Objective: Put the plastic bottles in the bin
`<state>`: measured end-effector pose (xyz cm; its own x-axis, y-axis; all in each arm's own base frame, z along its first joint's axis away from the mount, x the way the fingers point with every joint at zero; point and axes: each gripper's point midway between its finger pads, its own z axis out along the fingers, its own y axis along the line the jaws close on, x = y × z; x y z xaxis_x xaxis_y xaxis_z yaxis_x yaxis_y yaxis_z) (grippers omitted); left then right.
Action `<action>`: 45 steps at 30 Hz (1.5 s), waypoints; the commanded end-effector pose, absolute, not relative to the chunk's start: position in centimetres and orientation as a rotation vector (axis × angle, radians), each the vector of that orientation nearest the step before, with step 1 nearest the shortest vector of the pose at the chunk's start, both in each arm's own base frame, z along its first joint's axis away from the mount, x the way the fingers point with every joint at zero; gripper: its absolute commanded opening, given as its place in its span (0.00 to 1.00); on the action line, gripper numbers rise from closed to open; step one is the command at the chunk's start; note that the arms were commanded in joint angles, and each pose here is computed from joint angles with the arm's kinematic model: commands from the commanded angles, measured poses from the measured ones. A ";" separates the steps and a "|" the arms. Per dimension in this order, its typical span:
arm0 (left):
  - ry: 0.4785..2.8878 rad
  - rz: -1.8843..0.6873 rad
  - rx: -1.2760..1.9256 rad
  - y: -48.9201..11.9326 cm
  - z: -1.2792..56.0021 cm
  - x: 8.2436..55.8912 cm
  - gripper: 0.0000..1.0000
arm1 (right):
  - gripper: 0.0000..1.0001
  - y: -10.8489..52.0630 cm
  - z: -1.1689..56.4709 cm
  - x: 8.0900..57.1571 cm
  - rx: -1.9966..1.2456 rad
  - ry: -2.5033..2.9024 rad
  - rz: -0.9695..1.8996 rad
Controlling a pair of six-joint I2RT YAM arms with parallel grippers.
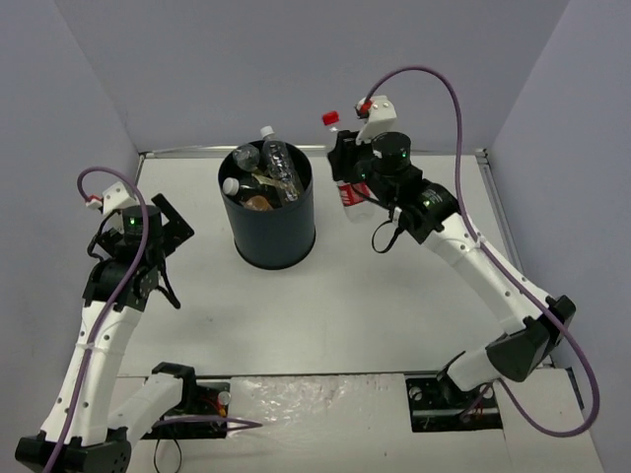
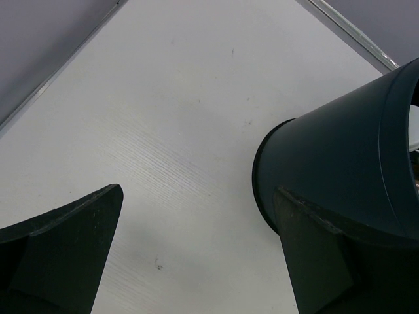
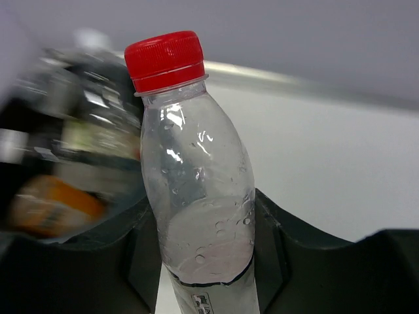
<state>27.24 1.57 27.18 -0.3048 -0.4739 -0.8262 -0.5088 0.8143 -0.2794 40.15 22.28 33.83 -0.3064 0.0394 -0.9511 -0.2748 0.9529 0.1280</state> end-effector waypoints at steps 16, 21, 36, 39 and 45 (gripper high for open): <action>1.846 -0.006 -0.749 2.0 29.5 26.8 0.97 | 0.24 47.4 39.2 42.5 -0.636 1.181 0.734; 1.854 0.000 -0.749 2.0 29.4 26.9 0.97 | 0.23 45.7 34.1 42.0 -0.615 1.288 0.687; 1.879 -0.001 -0.744 1.8 28.9 27.3 0.97 | 0.61 43.9 29.2 42.7 -0.643 1.440 0.548; 1.877 -0.005 -0.743 1.7 29.0 27.3 0.97 | 0.77 43.8 30.0 42.6 -0.623 1.437 0.556; 1.877 -0.013 -0.738 1.6 29.1 27.3 0.97 | 0.92 42.7 35.4 41.7 -0.568 1.375 0.576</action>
<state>26.61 1.62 27.61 -0.2862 -0.4821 -0.8280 -0.4978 0.8132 -0.3014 42.86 43.66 25.62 -0.0154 -0.0957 -0.9953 -0.6891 0.7223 -0.0588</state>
